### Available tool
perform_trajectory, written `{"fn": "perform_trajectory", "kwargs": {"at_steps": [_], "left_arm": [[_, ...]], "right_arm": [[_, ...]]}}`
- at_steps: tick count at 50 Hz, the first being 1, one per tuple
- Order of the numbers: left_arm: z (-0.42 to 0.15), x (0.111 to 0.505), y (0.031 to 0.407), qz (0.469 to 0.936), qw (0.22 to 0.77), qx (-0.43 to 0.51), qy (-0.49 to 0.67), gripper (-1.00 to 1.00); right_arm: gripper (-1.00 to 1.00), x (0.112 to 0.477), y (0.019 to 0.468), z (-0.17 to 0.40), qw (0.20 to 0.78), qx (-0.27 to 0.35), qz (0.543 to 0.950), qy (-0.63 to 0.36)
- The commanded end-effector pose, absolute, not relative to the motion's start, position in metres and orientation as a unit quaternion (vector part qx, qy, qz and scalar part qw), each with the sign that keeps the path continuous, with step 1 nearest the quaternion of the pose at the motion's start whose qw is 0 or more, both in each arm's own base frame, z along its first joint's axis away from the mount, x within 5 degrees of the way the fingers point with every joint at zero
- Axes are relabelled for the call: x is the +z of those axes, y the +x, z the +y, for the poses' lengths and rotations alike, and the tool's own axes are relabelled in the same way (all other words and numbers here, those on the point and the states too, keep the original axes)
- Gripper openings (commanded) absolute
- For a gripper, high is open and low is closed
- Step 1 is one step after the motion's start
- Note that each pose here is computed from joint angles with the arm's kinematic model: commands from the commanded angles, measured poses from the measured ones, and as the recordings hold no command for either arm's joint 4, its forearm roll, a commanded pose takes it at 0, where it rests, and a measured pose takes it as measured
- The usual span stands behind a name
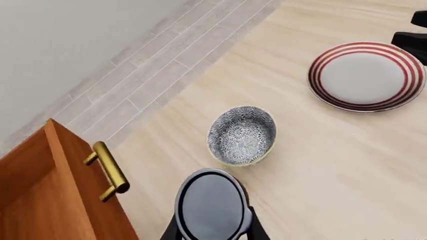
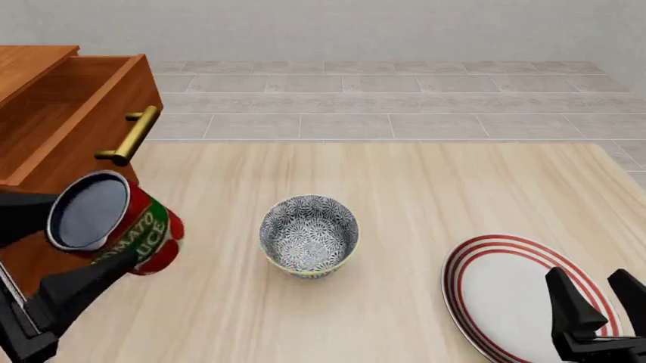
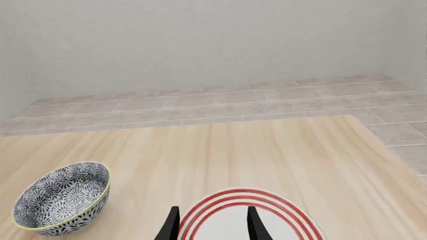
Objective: Put the ketchup in the top drawer of the cabinet.
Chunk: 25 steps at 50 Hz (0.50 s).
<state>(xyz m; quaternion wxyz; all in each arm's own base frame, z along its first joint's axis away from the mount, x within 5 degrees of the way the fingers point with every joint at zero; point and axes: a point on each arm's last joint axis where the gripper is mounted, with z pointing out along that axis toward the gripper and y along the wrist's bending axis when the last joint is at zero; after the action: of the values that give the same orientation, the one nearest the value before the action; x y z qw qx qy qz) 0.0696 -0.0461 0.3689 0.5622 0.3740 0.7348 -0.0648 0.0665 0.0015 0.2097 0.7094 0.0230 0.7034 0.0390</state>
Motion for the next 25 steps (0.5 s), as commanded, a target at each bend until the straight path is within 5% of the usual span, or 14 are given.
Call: {"fn": "perform_trajectory", "kwargs": {"at_steps": [1, 11, 25], "left_arm": [[-0.024, 0.421, 0.048, 0.744, 0.568, -0.009, 0.352, -1.0], [-0.021, 0.514, 0.037, 0.756, 0.573, -0.08, 0.305, -1.0], [-0.032, 0.518, 0.074, 0.789, 0.546, -0.034, 0.282, -1.0]], "right_arm": [[1.0, 0.21, 0.068, 0.002, 0.708, 0.039, 0.705, 0.023], [1.0, 0.21, 0.071, 0.002, 0.705, 0.04, 0.707, 0.021], [1.0, 0.21, 0.072, 0.002, 0.703, 0.039, 0.709, 0.021]]}}
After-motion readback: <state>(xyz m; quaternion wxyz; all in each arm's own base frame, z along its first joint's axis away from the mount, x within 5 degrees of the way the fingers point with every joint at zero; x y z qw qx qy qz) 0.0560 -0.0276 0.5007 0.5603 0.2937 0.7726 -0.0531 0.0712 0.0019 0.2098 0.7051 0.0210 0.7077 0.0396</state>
